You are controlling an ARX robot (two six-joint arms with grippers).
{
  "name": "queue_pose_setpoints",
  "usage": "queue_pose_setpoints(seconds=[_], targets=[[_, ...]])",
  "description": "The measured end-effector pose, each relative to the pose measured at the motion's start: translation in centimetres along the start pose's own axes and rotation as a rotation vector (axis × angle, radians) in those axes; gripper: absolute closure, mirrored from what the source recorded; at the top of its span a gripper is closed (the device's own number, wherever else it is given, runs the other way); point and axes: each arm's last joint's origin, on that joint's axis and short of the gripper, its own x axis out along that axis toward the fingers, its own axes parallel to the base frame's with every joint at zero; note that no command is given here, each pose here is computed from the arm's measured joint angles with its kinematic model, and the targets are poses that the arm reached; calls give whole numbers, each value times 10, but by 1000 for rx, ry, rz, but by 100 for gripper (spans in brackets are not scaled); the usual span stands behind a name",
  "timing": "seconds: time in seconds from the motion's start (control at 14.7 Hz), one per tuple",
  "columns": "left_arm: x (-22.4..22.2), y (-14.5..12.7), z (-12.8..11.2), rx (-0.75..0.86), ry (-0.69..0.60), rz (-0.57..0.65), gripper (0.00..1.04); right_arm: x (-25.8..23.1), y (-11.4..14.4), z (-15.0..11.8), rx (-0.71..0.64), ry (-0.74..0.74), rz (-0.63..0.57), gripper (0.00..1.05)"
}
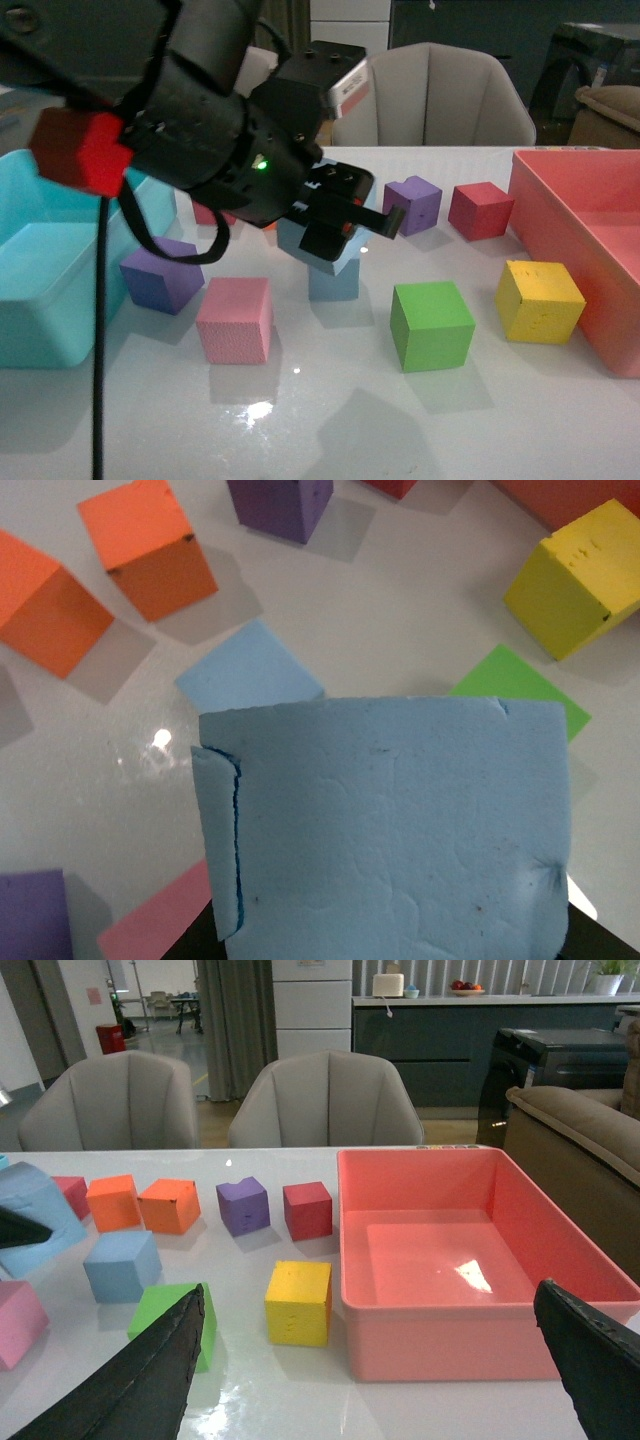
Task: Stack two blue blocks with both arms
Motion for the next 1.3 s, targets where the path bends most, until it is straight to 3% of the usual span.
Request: queue_pose_setpoints(seconds=[0.27,0.61,1.02,1.3], targets=[[11,-1,10,21,9,-12,63,0,0,0,0,0,0,6],[88,13,32,101,109,-47,63,0,0,0,0,0,0,6],[100,38,36,-16,115,-19,63,0,0,0,0,0,0,6],[100,38,35,-45,120,-28,63,0,0,0,0,0,0,6]])
